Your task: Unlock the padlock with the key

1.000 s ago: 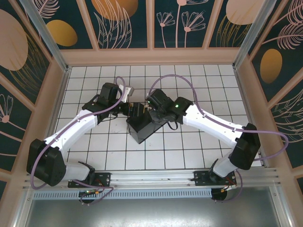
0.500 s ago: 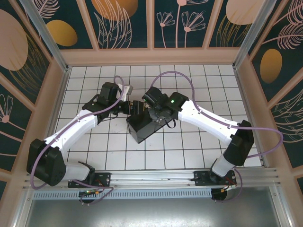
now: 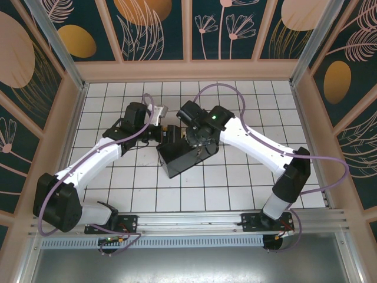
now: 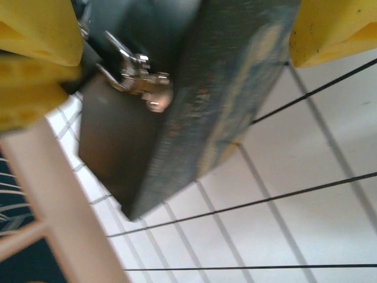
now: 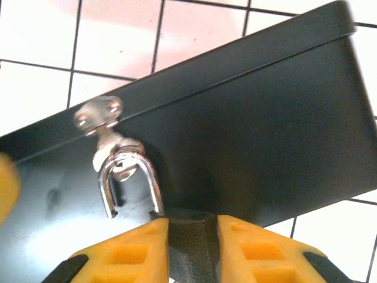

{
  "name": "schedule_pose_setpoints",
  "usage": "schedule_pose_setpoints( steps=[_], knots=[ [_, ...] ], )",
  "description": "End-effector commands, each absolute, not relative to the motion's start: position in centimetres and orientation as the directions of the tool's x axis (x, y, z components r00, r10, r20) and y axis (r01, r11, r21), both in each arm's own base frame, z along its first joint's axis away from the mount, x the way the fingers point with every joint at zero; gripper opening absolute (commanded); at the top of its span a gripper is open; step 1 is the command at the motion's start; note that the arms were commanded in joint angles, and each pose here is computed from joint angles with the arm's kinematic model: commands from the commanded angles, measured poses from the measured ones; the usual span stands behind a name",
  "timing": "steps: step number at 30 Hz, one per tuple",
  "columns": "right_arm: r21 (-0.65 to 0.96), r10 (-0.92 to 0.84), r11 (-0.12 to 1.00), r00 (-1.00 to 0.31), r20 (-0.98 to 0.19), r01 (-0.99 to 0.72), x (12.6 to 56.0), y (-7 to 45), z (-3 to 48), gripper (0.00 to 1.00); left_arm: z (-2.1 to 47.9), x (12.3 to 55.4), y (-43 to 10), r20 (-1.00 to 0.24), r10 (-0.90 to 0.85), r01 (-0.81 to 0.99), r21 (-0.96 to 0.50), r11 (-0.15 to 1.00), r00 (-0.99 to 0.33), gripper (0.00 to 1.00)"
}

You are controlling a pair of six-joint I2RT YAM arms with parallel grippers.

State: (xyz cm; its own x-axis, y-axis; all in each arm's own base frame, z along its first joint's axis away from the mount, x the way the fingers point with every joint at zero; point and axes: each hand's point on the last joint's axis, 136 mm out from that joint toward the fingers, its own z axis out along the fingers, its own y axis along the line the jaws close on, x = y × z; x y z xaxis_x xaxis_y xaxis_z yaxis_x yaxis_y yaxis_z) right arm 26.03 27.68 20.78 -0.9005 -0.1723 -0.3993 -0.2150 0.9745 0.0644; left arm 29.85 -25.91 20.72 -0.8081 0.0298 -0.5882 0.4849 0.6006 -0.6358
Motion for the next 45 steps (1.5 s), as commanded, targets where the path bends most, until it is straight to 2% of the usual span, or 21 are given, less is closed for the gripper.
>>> schedule_pose_setpoints(
  steps=[1, 3, 7, 11, 20, 23, 26, 35, 42, 45],
  knots=[
    [0.02, -0.153, 0.984, -0.905, -0.397, -0.175, 27.5, 24.9, 20.7, 0.0, 21.6, 27.6, -27.5, -0.582, 0.071, 0.545, -0.703, 0.457, -0.81, 0.9],
    [0.06, -0.157, 0.979, -0.907, -0.391, -0.195, 27.3, 25.5, 20.8, 0.02, 21.3, 27.9, -27.2, -0.582, 0.059, 0.531, -0.69, 0.491, -0.811, 0.9],
    [0.195, -0.186, 0.939, -0.894, -0.408, -0.284, 25.9, 27.3, 20.9, 0.31, 20.7, 29.0, -26.5, -0.583, 0.055, 0.508, -0.655, 0.559, -0.811, 0.9],
    [0.131, -0.227, 0.941, -0.871, -0.435, -0.311, 26.4, 26.2, 21.3, 0.4, 21.2, 30.0, -26.5, -0.593, 0.043, 0.504, -0.641, 0.579, -0.804, 0.91],
    [0.157, -0.242, 0.925, -0.854, -0.461, -0.346, 26.3, 28.7, 23.6, 0.41, 20.8, 31.0, -25.1, -0.589, 0.01, 0.457, -0.615, 0.642, -0.808, 0.91],
    [0.167, -0.263, 0.917, -0.865, -0.428, -0.362, 25.0, 30.0, 22.8, 0.42, 20.4, 30.8, -24.8, -0.579, -0.003, 0.438, -0.62, 0.651, -0.815, 0.91],
    [0.159, -0.267, 0.921, -0.875, -0.405, -0.355, 24.5, 29.8, 22.0, 0.47, 20.2, 30.6, -24.7, -0.575, -0.002, 0.436, -0.622, 0.651, -0.818, 0.91],
    [0.038, -0.308, 0.939, -0.886, -0.347, -0.342, 24.4, 28.0, 19.6, 0.48, 20.4, 31.0, -23.9, -0.581, -0.017, 0.424, -0.614, 0.666, -0.814, 0.91],
    [0.011, -0.323, 0.939, -0.896, -0.305, -0.343, 24.0, 27.6, 18.1, 0.49, 19.4, 30.3, -23.7, -0.564, 0.005, 0.426, -0.618, 0.661, -0.826, 0.9],
    [0.001, -0.314, 0.944, -0.899, -0.304, -0.33, 24.3, 27.7, 17.7, 0.47, 19.6, 29.7, -23.7, -0.568, 0.011, 0.438, -0.622, 0.649, -0.823, 0.9]
  ],
)
